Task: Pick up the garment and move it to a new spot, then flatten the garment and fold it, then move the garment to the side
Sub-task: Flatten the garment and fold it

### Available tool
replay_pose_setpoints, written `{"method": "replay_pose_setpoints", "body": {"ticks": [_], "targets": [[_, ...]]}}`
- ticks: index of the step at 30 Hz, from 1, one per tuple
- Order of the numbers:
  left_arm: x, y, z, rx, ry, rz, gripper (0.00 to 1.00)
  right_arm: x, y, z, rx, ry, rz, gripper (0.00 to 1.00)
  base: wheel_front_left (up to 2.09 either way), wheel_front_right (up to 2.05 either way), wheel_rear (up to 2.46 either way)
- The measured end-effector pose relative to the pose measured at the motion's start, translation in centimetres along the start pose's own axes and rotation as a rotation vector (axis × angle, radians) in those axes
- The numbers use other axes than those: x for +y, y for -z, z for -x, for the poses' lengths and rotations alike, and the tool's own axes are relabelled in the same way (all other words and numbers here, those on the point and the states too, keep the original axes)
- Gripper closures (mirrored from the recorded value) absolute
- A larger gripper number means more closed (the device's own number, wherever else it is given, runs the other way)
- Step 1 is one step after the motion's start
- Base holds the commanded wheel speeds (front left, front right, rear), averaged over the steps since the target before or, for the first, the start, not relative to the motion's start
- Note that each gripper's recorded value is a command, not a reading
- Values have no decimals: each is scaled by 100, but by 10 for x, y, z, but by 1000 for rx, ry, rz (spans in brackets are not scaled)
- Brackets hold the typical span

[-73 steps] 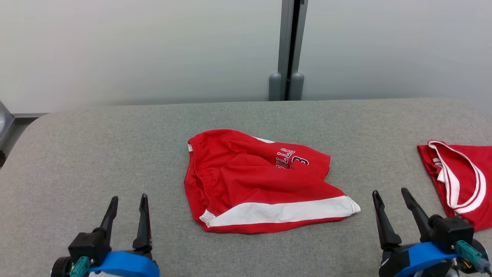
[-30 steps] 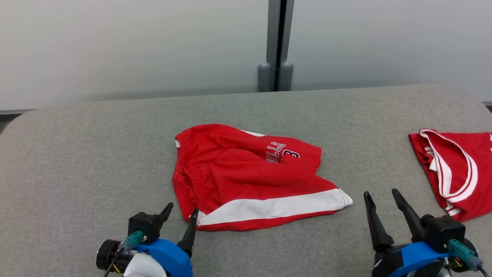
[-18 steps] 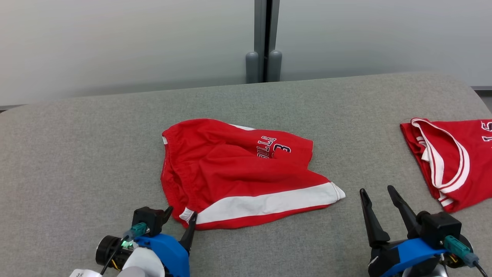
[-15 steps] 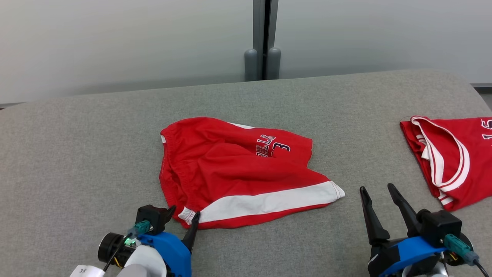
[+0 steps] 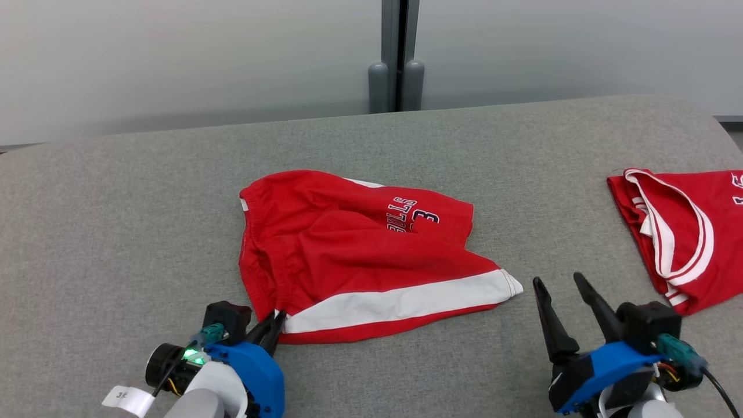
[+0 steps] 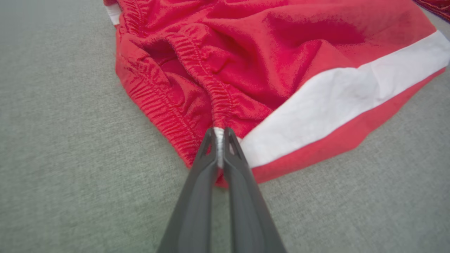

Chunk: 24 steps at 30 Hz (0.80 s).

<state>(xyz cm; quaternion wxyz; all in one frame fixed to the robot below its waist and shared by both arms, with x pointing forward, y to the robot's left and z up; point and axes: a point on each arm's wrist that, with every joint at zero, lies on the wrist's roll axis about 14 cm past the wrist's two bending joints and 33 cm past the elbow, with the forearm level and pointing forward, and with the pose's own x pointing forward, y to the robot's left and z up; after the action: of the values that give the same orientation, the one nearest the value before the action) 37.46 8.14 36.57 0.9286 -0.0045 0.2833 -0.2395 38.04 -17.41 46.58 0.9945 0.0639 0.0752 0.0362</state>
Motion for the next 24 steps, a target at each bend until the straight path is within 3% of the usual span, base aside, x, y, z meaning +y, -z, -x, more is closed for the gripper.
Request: {"method": "replay_pose_setpoints", "body": {"ticks": [8,18,19,21,22,24], "targets": [[9,-3,2,-58,-34,75,100,4,47,-23,300,-16,-41,0,0,0,0],[9,2,3,-62,-41,101,100,16,83,-47,471,-53,-10,0,0,0,0],[9,1,2,-66,-41,100,100,16,84,-48,476,-54,-9,7,0,0,0],[9,-1,2,-73,-41,101,100,19,84,-51,474,-60,-8,77,0,0,0],[9,-2,3,-78,-41,103,100,20,84,-52,473,-63,-10,100,0,0,0],[9,-4,3,-90,-43,104,100,22,83,-52,462,-69,-14,100,0,0,0]]}}
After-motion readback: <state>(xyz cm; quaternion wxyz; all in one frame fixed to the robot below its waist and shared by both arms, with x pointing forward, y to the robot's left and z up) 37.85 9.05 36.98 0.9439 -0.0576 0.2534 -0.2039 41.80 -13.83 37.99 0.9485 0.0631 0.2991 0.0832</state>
